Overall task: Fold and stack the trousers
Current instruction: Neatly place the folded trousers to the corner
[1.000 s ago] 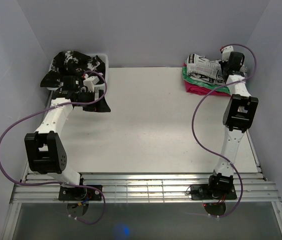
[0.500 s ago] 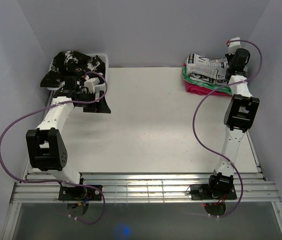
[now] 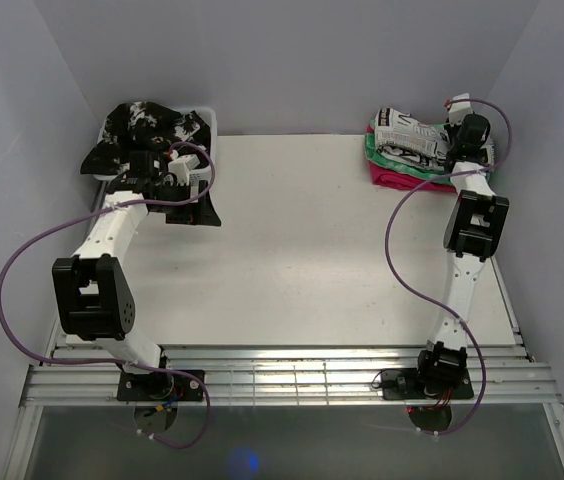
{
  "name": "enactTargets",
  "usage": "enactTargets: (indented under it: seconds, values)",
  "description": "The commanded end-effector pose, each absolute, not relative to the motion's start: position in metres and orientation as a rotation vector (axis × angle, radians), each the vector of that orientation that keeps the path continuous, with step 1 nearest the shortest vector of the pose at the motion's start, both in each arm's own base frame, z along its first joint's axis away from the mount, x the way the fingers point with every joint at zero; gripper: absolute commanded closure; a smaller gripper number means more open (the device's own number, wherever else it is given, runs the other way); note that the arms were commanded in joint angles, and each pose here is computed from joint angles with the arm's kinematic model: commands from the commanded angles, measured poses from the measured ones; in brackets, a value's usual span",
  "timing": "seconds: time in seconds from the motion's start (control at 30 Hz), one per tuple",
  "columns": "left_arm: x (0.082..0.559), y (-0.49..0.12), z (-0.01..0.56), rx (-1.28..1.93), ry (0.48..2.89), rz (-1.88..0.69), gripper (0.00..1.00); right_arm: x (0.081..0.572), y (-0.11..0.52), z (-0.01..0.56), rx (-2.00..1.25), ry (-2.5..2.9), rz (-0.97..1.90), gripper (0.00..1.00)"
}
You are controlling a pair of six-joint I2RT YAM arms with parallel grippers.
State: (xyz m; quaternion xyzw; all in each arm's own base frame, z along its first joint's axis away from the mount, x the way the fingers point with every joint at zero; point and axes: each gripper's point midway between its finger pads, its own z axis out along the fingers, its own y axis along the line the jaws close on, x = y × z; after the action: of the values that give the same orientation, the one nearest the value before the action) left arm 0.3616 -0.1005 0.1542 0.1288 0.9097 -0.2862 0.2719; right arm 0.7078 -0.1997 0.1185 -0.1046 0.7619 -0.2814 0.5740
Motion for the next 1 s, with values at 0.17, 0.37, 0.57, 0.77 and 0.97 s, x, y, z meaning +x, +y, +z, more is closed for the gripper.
enactTargets:
  seconds: [0.17,0.37,0.57,0.77,0.97]
  values:
    - [0.376,-0.103,0.190,0.416,2.348,-0.748,0.02,0.666,-0.137,0.252,-0.325,1.752,-0.414,0.19]
    - [0.400,-0.109,0.224,0.418,2.216,-0.754,0.02,0.576,-0.070,0.308,-0.432,1.842,-0.126,0.10]
    - [0.396,-0.105,0.227,0.421,2.161,-0.700,0.02,0.442,0.014,0.261,-0.526,2.075,0.358,0.10]
    - [0.358,-0.092,0.202,0.453,2.183,-0.595,0.02,0.328,0.068,0.215,-0.674,2.113,0.552,0.10]
    - [0.319,-0.081,0.191,0.467,2.179,-0.496,0.02,0.272,0.094,0.168,-0.775,2.159,0.616,0.10]
